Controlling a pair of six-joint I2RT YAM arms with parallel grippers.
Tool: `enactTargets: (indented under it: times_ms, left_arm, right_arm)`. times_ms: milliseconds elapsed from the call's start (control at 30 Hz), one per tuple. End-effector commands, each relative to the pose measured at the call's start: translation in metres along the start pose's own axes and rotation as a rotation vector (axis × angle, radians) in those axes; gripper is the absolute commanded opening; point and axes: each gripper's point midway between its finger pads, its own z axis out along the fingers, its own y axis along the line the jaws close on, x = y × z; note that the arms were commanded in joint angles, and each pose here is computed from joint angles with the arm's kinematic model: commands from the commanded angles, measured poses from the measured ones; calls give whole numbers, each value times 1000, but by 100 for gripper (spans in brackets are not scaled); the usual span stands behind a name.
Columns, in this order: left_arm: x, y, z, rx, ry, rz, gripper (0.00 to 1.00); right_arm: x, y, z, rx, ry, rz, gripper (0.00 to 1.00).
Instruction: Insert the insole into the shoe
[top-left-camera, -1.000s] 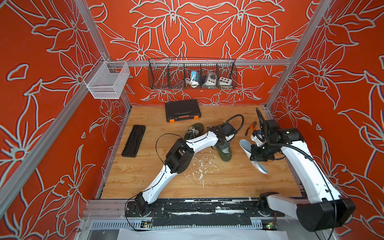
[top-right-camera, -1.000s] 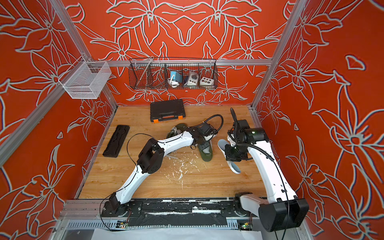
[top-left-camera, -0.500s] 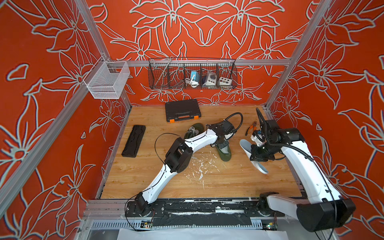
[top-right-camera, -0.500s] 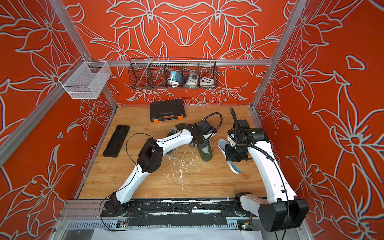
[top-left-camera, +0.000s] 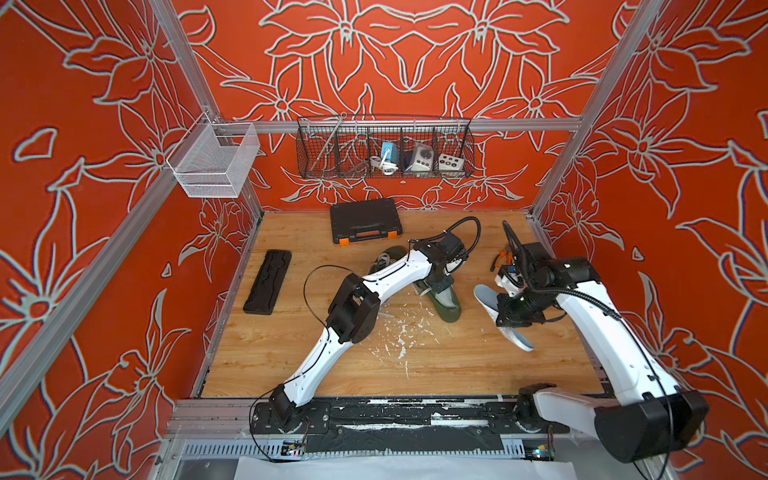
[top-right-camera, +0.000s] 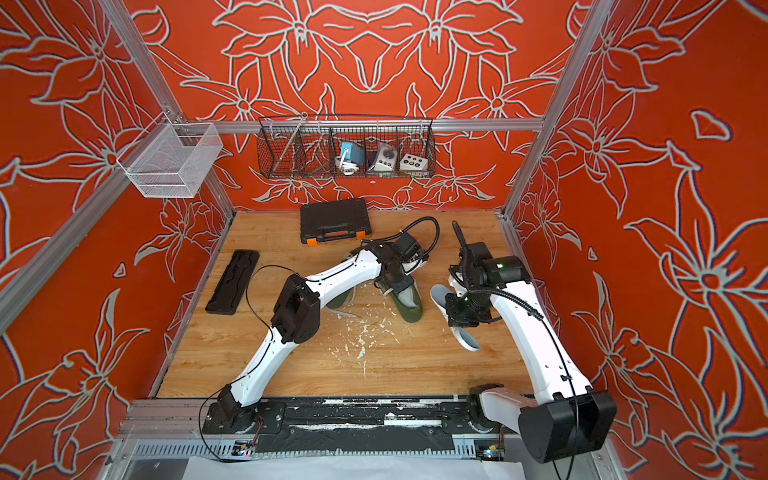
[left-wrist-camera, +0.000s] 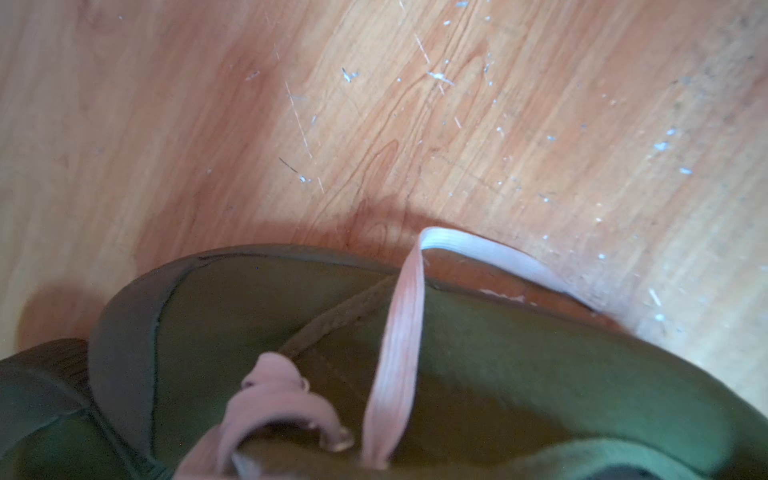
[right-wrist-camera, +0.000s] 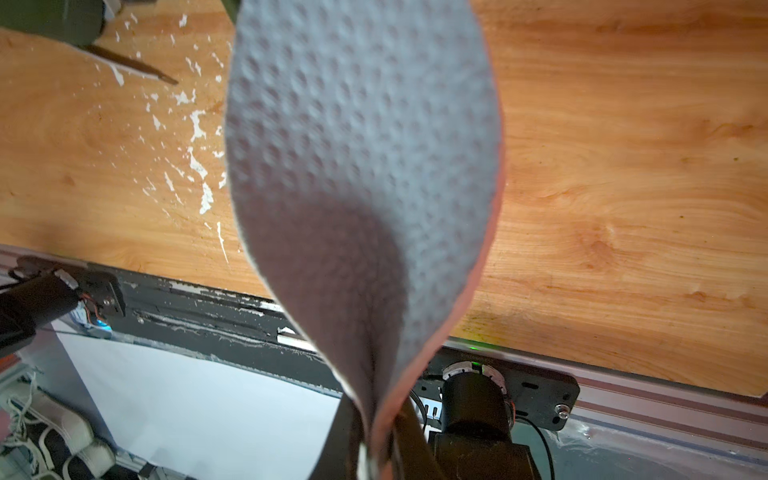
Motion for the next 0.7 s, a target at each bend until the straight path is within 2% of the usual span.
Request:
enactTargets:
  times_ms: [0,200,667]
  left_arm:
    - [-5,-6,-40,116,-22,-82,0]
    - [0,-12,-51,310,-22,-230,0]
    - [-21,-23,-101,709,-207,-425,0]
  right_arm:
    - [15,5,9,11,106,-54,0]
    - [18,12,13,69,194,-141,0]
    - [-4,27,12,185,223,-289,0]
